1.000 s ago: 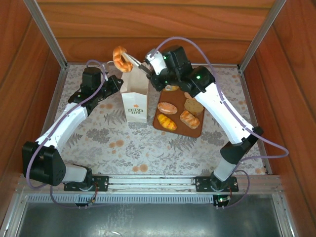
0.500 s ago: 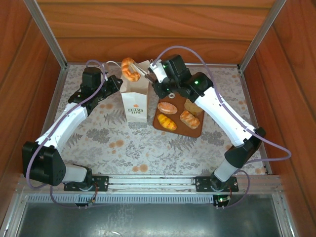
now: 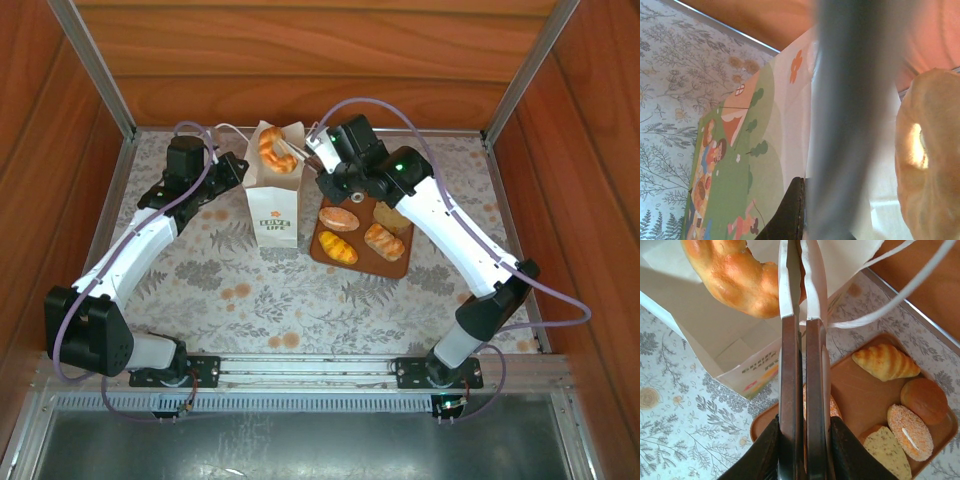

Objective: Place the fake bread into the paper bag

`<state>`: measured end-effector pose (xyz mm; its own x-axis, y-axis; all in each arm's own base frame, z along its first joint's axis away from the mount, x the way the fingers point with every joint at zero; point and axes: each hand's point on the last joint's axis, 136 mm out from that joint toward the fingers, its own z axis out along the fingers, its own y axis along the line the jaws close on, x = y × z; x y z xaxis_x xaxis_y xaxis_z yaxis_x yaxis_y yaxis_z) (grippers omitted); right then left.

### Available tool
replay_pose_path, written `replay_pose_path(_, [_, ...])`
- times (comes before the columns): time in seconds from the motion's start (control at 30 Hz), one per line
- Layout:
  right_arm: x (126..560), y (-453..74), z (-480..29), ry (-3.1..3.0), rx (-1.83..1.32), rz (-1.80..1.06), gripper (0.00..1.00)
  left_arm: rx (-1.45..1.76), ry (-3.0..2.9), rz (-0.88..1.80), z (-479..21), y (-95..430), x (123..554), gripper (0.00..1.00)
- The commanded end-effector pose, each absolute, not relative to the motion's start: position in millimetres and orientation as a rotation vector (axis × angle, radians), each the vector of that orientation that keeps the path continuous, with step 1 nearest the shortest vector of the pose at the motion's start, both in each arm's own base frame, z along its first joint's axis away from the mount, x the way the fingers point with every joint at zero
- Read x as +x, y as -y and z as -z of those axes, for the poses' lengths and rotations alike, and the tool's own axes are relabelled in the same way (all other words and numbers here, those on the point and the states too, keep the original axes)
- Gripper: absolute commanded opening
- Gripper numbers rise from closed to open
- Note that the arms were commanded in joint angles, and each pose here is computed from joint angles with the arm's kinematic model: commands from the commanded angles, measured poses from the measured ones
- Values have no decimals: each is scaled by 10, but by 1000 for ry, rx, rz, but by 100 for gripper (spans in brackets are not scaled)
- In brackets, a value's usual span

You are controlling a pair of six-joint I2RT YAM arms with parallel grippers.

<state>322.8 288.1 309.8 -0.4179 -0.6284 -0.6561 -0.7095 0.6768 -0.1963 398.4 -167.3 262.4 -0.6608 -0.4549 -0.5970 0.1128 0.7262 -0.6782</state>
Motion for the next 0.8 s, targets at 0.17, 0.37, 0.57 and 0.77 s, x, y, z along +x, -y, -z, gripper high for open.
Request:
replay_pose_path(0.17, [3318, -2897, -3014, -2178, -1069, -73, 28, -228, -2100, 891, -2750, 1679, 3971, 0])
replay_pose_path(0.37, [3338, -2947, -3069, -2166, -1066, -96, 37, -223, -2098, 891, -2763, 1678, 3962, 0])
replay_pose_path(0.57, [3346, -2996, -3191, -2136, -1050, -135, 42, -220, -2100, 889, -2762, 1679, 3957, 0])
replay_pose_path(0.77, [3340, -3018, -3341, -2096, -1033, -164, 42, -218, -2101, 880, -2760, 1669, 3952, 0])
